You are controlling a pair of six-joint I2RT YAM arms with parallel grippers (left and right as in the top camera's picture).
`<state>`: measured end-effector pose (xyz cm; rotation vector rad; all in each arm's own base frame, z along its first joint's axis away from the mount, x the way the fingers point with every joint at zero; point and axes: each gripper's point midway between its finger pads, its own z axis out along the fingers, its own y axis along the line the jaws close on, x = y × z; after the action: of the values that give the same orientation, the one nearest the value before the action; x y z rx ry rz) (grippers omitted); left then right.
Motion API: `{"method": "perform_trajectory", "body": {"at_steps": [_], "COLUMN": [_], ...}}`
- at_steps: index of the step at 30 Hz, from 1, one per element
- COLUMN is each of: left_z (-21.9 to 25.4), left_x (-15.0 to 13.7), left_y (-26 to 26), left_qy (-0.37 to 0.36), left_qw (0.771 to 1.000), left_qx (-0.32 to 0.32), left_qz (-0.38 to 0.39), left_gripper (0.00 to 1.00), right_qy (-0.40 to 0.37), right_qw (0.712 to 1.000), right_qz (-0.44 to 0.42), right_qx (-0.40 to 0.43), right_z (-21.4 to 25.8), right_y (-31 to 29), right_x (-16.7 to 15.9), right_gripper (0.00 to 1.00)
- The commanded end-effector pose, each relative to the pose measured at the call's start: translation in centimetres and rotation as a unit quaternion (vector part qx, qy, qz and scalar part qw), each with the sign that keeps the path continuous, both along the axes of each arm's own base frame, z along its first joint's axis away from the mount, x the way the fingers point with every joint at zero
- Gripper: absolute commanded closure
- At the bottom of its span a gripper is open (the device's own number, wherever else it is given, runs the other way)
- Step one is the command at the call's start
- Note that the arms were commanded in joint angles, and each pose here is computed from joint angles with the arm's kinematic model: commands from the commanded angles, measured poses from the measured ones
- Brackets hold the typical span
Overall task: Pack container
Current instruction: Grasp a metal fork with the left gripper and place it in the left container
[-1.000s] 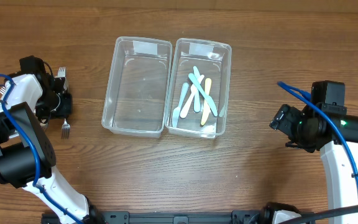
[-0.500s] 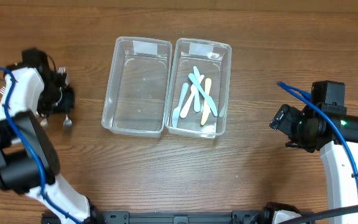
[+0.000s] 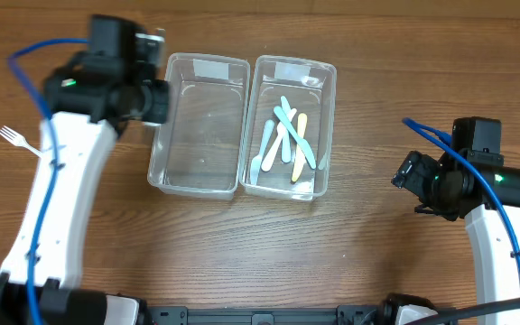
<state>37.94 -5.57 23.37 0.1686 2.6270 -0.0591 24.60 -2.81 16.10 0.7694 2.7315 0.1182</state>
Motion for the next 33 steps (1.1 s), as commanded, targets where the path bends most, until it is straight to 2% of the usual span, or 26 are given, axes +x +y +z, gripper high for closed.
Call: {"method": "perform_trajectory", "body": {"at_steps": [1, 6, 9, 12, 14, 15, 17, 18, 22, 24, 27, 33], "left_z": [-3.8, -9.4, -12.1, -13.5, -13.4, -12.9, -11.6, -10.5, -4.3, -1.3, 2.5, 1.4], "left_x": [1.5, 2.6, 2.5, 2.5, 2.6, 2.8, 3.2, 3.5, 4.9, 5.3, 5.6, 4.9], "left_y": [-4.0, -6.7, -7.2, -7.2, -7.2, -7.3, -7.4, -7.2, -4.8, -3.1, 1.7, 10.1], "left_qy": [0.035, 0.089, 0.121, 0.137, 0.135, 0.128, 0.113, 0.102, 0.039, 0.008, -0.034, -0.004], "left_qw": [0.999, 0.996, 0.992, 0.99, 0.99, 0.991, 0.992, 0.993, 0.997, 0.997, 0.994, 0.984], "left_qx": [-0.01, 0.003, 0.013, 0.018, 0.018, 0.017, 0.019, 0.024, 0.061, 0.071, 0.082, 0.077], "left_qz": [-0.005, -0.029, -0.034, -0.034, -0.036, -0.036, -0.048, -0.049, -0.016, 0.007, 0.067, 0.163], "left_gripper": [0.96, 0.95, 0.83, 0.81, 0.73, 0.67, 0.66, 0.62, 0.58, 0.41, 0.34, 0.22], "right_qy": [-0.006, -0.006, -0.006, -0.006, -0.006, -0.006, -0.006, -0.006, -0.006, -0.006, -0.006, -0.006], "right_qw": [1.0, 1.0, 1.0, 1.0, 1.0, 1.0, 1.0, 1.0, 1.0, 1.0, 1.0, 1.0], "right_qz": [0.004, 0.005, 0.005, 0.005, 0.005, 0.005, 0.005, 0.005, 0.005, 0.005, 0.005, 0.005], "right_qx": [0.0, 0.003, 0.003, 0.003, 0.003, 0.003, 0.003, 0.003, 0.002, 0.002, 0.002, 0.002], "right_z": [0.2, 0.2, 0.2, 0.2, 0.2, 0.2, 0.2, 0.2, 0.2, 0.2, 0.2, 0.2], "right_y": [0.1, 0.2, 0.2, 0.2, 0.2, 0.2, 0.2, 0.2, 0.2, 0.2, 0.2, 0.2], "right_x": [0.2, 0.2, 0.2, 0.2, 0.2, 0.2, 0.2, 0.2, 0.2, 0.2, 0.2, 0.2], "right_gripper": [0.18, 0.18, 0.18, 0.18, 0.18, 0.18, 0.18, 0.18, 0.18, 0.18, 0.18, 0.18]}}
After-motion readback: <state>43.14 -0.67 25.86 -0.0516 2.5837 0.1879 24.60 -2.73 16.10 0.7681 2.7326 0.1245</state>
